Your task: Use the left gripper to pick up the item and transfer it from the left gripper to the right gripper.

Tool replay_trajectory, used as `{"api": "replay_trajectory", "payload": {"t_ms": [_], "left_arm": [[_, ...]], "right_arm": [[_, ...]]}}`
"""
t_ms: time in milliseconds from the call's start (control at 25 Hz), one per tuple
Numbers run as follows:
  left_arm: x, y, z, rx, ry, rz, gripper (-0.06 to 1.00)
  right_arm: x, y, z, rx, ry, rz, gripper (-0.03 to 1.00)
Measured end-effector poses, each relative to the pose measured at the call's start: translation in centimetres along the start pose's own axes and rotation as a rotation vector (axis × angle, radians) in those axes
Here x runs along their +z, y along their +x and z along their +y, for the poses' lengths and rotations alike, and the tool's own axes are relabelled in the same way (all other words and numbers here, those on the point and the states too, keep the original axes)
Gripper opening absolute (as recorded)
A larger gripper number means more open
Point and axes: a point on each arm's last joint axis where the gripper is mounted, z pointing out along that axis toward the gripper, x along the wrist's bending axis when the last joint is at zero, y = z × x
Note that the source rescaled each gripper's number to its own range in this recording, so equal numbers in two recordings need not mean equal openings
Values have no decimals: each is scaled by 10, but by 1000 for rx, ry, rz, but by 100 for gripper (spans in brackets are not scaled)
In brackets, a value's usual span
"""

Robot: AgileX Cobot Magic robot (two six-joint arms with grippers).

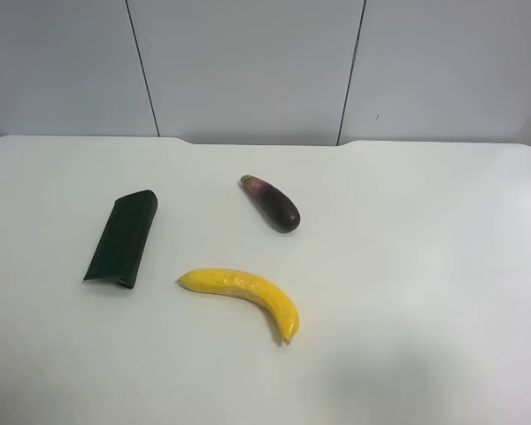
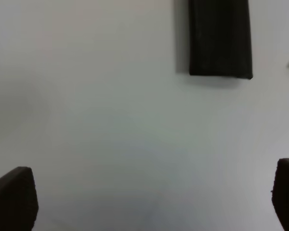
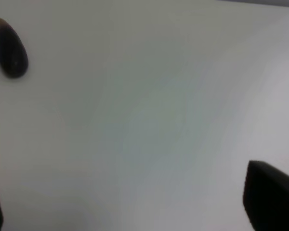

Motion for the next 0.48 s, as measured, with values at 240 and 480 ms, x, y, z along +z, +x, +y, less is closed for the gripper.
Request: {"api": "replay_trajectory", "payload": {"t_ms": [240,480], "left_arm": [[47,2,36,-17,172,-10,100],[92,-5,58,-58,254,-58,100]], "right_arm": [[0,0,0,0,0,0,100],[0,0,0,0,0,0,100]]}}
